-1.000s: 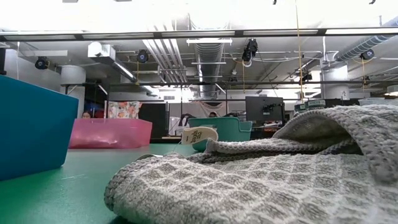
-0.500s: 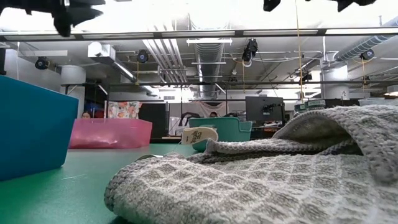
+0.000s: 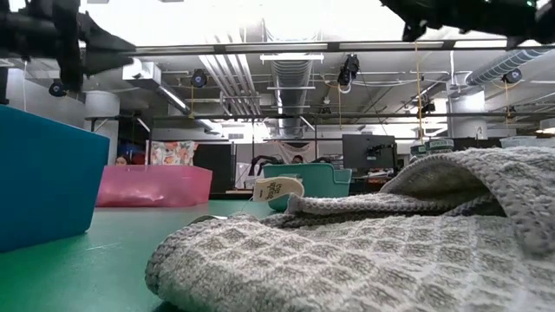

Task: Sort spices by type
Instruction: Return to Home Position

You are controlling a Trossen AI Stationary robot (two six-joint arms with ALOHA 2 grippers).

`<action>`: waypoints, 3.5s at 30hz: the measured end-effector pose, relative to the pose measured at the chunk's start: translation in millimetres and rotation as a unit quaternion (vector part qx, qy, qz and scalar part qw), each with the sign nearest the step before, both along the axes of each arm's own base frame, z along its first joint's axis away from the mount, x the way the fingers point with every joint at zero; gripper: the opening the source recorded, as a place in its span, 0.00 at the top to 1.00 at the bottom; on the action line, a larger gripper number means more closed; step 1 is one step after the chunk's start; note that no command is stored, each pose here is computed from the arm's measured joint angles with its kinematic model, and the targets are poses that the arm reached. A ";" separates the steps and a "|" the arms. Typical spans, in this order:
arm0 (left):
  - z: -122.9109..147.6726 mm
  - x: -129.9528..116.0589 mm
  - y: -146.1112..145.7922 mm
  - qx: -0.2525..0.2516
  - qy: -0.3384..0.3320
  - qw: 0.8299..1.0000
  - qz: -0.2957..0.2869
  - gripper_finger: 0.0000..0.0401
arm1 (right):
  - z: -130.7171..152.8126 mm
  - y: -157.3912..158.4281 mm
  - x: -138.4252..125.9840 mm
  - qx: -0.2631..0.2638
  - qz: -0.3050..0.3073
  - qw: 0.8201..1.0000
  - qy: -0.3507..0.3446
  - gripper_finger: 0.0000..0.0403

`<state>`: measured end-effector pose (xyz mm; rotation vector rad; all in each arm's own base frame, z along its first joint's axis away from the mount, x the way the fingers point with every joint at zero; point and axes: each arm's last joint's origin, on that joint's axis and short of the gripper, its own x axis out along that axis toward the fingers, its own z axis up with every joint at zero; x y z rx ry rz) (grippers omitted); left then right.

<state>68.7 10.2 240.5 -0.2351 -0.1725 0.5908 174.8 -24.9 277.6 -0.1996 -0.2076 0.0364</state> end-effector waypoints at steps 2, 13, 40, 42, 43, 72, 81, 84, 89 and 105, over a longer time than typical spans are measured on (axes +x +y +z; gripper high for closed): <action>-12.5 5.9 -1.5 -0.012 -0.016 1.000 -0.018 0.65 | -7.6 0.5 -7.6 0.000 -0.002 1.000 -0.010 0.83; -52.4 19.0 -0.8 -0.012 -0.013 1.000 0.006 0.65 | -55.2 8.5 -58.9 0.007 -0.024 0.996 -0.089 0.77; -40.7 11.9 2.6 -0.042 0.004 0.997 0.062 0.65 | -74.3 8.3 -81.5 0.034 -0.095 0.991 -0.088 0.80; -40.7 11.9 2.6 -0.042 0.005 0.997 0.062 0.65 | -76.2 7.9 -79.8 0.074 -0.084 0.991 -0.078 0.81; -40.7 11.9 2.6 -0.042 0.004 0.997 0.062 0.65 | -77.2 7.8 -78.9 0.092 -0.080 0.990 -0.073 0.82; -70.7 28.1 -20.6 0.074 0.045 0.921 -0.379 0.65 | -82.0 6.9 -74.4 0.170 -0.063 0.982 -0.048 0.76; -70.3 28.3 -20.8 0.148 0.063 0.913 -0.374 0.65 | -82.3 6.9 -74.3 0.170 -0.063 0.982 -0.046 0.75; -69.7 28.1 -20.9 0.148 0.064 0.913 -0.376 0.65 | -82.3 6.9 -74.3 0.170 -0.064 0.982 -0.046 0.77; -69.5 28.1 -20.9 0.148 0.064 0.913 -0.376 0.65 | -82.3 6.9 -74.3 0.170 -0.064 0.982 -0.046 0.80; -68.9 28.3 -20.9 0.148 0.063 0.913 -0.375 0.65 | -82.3 6.9 -74.3 0.170 -0.064 0.982 -0.046 0.85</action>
